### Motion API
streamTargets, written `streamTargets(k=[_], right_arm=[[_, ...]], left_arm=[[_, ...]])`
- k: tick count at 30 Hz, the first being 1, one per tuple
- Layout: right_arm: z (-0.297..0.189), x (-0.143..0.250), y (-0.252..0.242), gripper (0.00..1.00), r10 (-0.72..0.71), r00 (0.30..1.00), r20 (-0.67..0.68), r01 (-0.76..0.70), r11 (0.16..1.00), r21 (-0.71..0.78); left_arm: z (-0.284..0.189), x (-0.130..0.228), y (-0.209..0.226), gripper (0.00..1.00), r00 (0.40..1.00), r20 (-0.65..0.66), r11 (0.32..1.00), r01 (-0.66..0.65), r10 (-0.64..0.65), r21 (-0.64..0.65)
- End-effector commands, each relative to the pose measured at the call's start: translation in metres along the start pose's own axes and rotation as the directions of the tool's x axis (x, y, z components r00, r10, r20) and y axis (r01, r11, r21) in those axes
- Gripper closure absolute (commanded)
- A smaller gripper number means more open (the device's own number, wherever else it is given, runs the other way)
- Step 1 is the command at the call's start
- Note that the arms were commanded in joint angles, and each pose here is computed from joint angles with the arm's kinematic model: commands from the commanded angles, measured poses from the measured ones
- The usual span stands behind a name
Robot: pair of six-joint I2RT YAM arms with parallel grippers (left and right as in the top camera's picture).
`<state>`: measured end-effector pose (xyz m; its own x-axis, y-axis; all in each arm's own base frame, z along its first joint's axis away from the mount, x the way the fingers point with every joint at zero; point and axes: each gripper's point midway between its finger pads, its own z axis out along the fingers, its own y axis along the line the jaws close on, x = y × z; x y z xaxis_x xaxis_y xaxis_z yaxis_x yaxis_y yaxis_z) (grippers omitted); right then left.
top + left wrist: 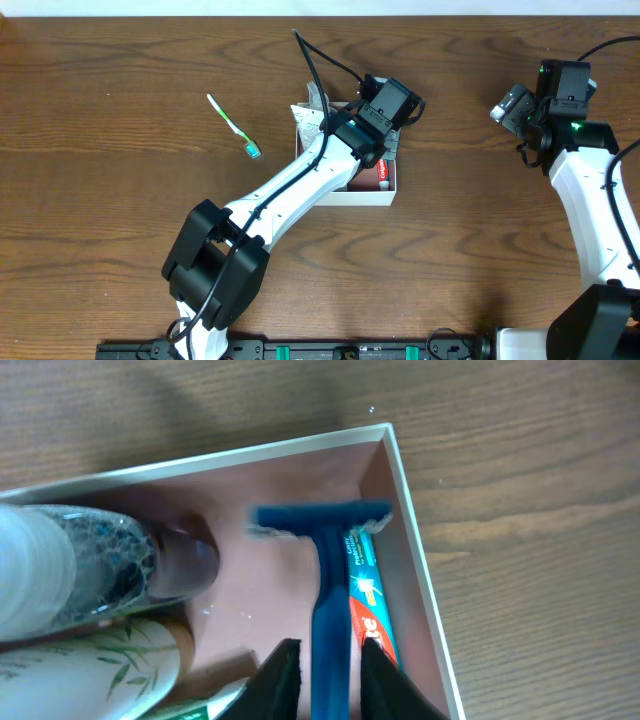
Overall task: Pack container
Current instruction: 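Carry the razor over the box and lower it inside with the left gripper, then release the razor and move the left gripper to the green toothbrush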
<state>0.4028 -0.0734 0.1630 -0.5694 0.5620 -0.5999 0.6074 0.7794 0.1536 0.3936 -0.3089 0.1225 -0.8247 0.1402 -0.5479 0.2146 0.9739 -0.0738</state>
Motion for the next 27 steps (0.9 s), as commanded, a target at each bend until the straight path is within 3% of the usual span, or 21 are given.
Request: streamTargets(k=[1, 6, 13, 20, 27], right_arm=[[0.002, -0.002, -0.003, 0.01, -0.007, 1.000, 0.001, 0.007, 1.000, 0.009], [0.002, -0.002, -0.003, 0.01, -0.007, 1.000, 0.001, 0.007, 1.000, 0.010], [0.002, -0.002, -0.003, 0.01, -0.007, 1.000, 0.001, 0.007, 1.000, 0.010], [0.002, -0.002, -0.003, 0.01, -0.007, 1.000, 0.001, 0.007, 1.000, 0.009], [0.002, -0.002, -0.003, 0.01, -0.007, 1.000, 0.001, 0.007, 1.000, 0.009]], left_arm=[[0.000, -0.004, 0.001, 0.73, 1.000, 0.013, 1.000, -0.006, 0.007, -0.018], [-0.001, -0.005, 0.001, 0.60, 1.000, 0.019, 1.000, -0.004, 0.005, -0.015], [-0.021, -0.020, -0.002, 0.55, 0.998, 0.063, 1.000, -0.009, 0.009, 0.009], [-0.119, -0.062, -0.003, 0.55, 0.983, 0.182, 0.996, -0.003, -0.014, 0.093], [-0.237, -0.084, 0.021, 0.55, 0.927, 0.374, 0.987, -0.043, -0.018, 0.154]])
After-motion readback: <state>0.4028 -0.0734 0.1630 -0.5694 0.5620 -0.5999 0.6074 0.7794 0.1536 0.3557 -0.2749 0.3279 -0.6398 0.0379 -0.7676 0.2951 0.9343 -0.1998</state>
